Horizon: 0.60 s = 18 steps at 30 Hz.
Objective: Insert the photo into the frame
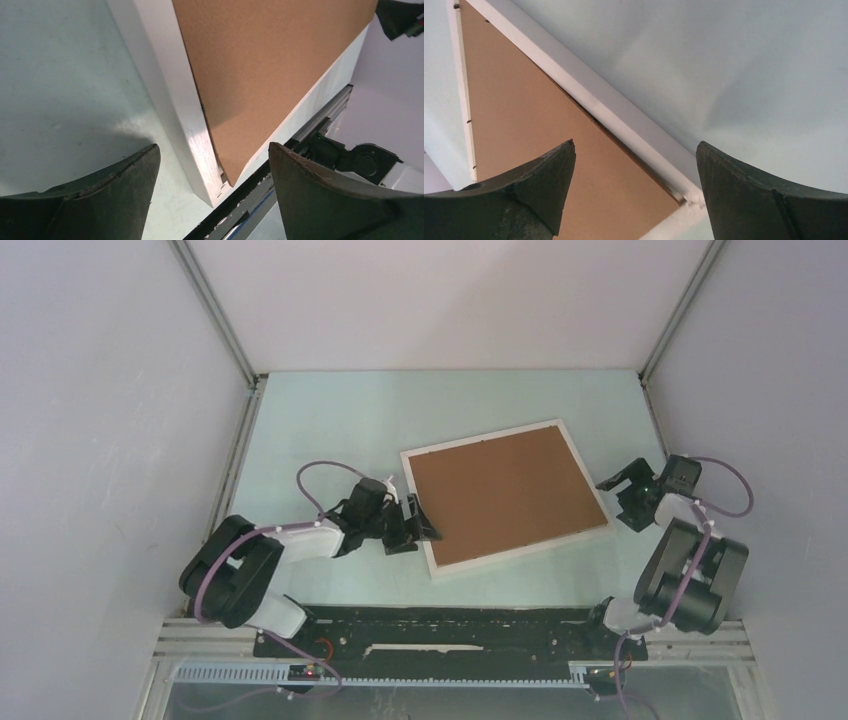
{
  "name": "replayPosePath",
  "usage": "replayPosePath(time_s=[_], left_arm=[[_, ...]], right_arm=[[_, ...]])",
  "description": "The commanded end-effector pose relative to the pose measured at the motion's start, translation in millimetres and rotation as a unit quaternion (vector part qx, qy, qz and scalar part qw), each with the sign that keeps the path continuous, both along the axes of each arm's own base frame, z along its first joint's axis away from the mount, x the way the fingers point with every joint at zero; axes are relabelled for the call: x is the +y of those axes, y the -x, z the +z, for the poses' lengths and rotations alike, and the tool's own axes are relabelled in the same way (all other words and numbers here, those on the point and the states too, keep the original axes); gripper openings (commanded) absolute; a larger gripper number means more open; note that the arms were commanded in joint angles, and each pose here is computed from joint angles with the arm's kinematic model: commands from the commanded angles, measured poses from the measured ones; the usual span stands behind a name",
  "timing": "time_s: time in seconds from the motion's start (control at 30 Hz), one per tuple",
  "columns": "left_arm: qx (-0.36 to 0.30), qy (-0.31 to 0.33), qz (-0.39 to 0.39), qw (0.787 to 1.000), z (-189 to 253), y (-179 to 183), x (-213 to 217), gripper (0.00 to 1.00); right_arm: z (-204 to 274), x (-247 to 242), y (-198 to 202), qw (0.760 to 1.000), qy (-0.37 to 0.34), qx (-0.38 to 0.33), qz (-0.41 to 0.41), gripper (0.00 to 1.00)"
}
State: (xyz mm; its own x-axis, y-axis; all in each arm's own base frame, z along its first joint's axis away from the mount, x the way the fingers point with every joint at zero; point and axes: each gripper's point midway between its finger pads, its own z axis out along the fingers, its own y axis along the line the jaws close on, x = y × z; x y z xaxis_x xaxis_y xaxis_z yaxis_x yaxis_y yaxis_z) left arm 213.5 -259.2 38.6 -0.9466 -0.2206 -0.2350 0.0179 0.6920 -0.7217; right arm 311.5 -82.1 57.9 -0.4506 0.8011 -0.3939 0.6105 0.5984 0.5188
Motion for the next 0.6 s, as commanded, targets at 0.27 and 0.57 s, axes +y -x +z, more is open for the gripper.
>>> replayPosePath(time_s=[0.27,0.57], left_arm=[[0.036,0.029,0.061,0.997,-8,-40,15,0.92],[0.006,-0.083,0.178,0.981,1,-70,107,0.95]], right_arm=[[-21,66,-2,0.989,-0.121,0.001,0.089,0.93],[-18,152,51,0.976,-0.154,0.004,0.151,0.94]])
